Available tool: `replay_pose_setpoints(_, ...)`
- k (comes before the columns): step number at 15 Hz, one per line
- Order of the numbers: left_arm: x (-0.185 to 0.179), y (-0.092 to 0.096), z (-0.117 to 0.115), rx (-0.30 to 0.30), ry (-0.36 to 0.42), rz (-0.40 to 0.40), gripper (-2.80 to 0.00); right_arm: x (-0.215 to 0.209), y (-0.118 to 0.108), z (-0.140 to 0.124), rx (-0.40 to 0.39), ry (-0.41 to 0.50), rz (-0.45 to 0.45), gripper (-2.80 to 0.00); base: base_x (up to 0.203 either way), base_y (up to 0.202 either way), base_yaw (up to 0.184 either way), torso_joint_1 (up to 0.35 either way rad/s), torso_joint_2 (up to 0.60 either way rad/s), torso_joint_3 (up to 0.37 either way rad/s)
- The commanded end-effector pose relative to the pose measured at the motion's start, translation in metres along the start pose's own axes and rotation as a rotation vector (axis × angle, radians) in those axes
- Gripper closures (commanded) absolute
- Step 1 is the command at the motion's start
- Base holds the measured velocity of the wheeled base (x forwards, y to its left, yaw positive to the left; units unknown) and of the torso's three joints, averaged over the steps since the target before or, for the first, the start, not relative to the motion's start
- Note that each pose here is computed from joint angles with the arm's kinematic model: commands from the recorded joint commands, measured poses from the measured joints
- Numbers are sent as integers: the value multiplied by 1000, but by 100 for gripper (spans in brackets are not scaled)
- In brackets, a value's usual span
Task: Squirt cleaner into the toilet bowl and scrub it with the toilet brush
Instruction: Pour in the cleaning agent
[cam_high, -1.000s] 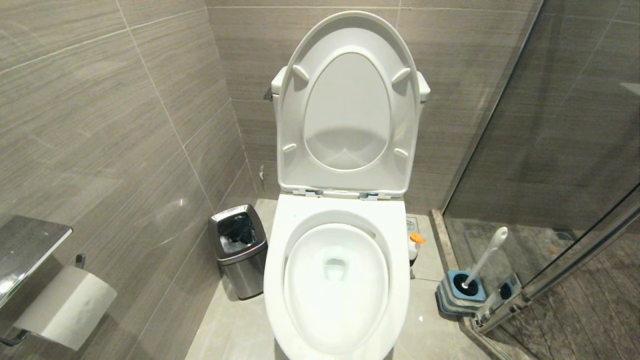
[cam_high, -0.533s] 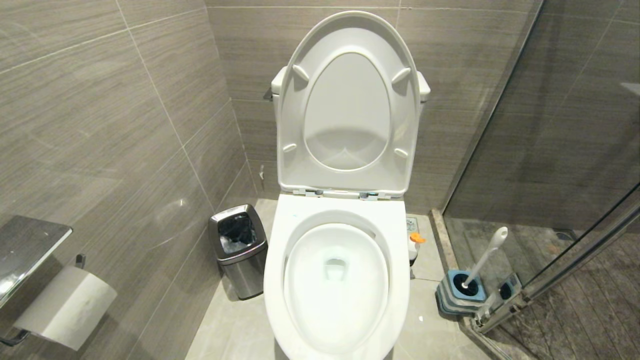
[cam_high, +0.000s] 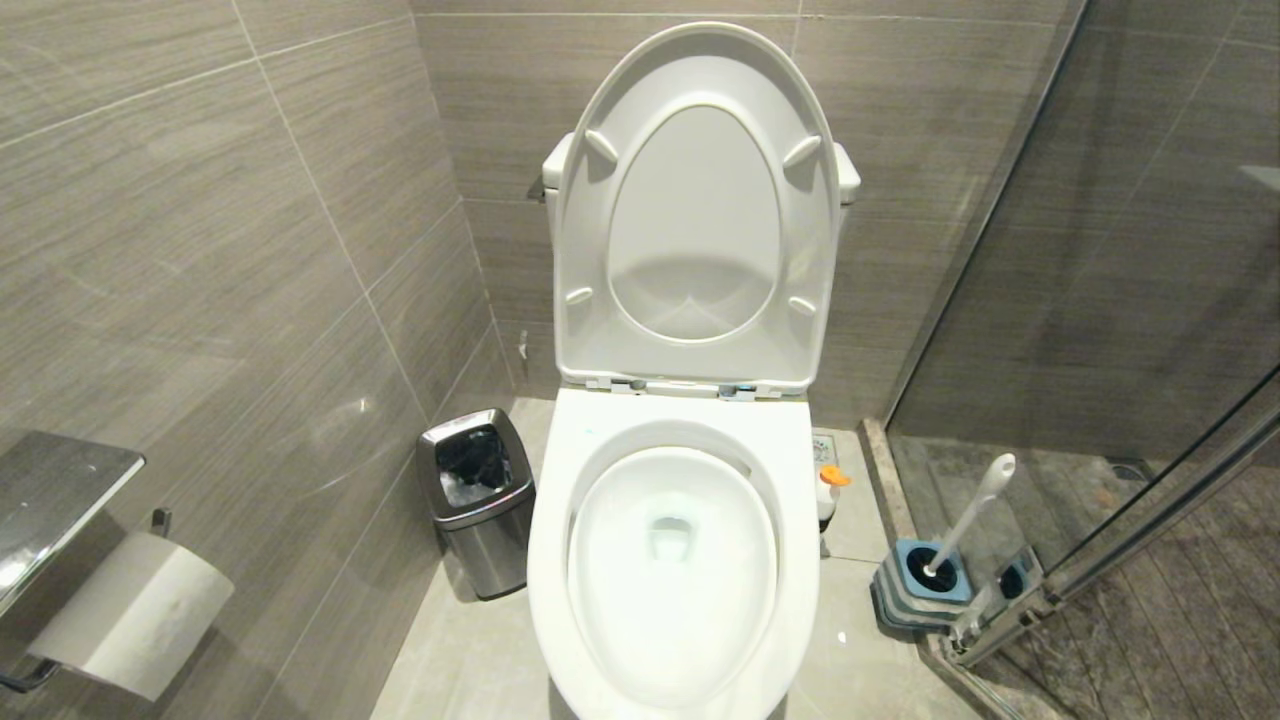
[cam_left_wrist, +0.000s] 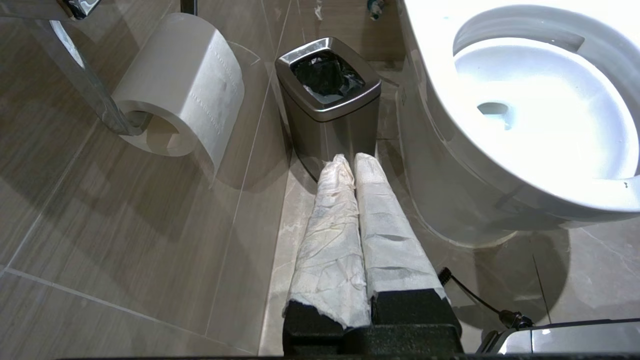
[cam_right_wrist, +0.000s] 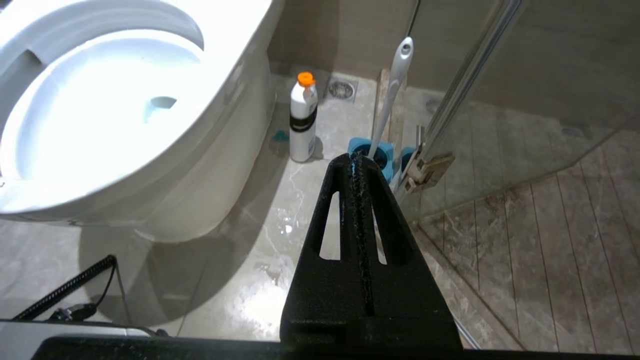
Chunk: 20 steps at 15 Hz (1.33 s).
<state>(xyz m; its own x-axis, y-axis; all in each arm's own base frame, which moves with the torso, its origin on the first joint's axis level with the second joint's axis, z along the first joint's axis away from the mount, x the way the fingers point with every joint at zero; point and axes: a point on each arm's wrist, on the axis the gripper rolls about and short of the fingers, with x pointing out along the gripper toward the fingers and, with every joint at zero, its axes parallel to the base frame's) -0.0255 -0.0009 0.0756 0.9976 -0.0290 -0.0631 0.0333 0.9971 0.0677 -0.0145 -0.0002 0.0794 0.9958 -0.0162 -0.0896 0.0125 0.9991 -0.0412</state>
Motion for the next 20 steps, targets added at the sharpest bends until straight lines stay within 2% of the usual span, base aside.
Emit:
replay_pose_setpoints(1, 0, 0, 0, 1, 0, 0, 0, -7, 0, -5, 1, -79, 1, 0, 0, 0, 0, 0, 0, 0)
replay_pose_setpoints(3, 0, 0, 0, 1, 0, 0, 0, -8, 0, -6, 4, -81, -1, 0, 0, 0, 0, 0, 0, 0)
replay_pose_setpoints(8, 0, 0, 0, 1, 0, 0, 0, -8, 0, -5, 93, -84, -8, 0, 0, 0, 0, 0, 0, 0)
replay_pose_setpoints(20, 0, 0, 0, 1, 0, 0, 0, -8, 0, -5, 53, -79, 3, 0, 0, 0, 0, 0, 0, 0)
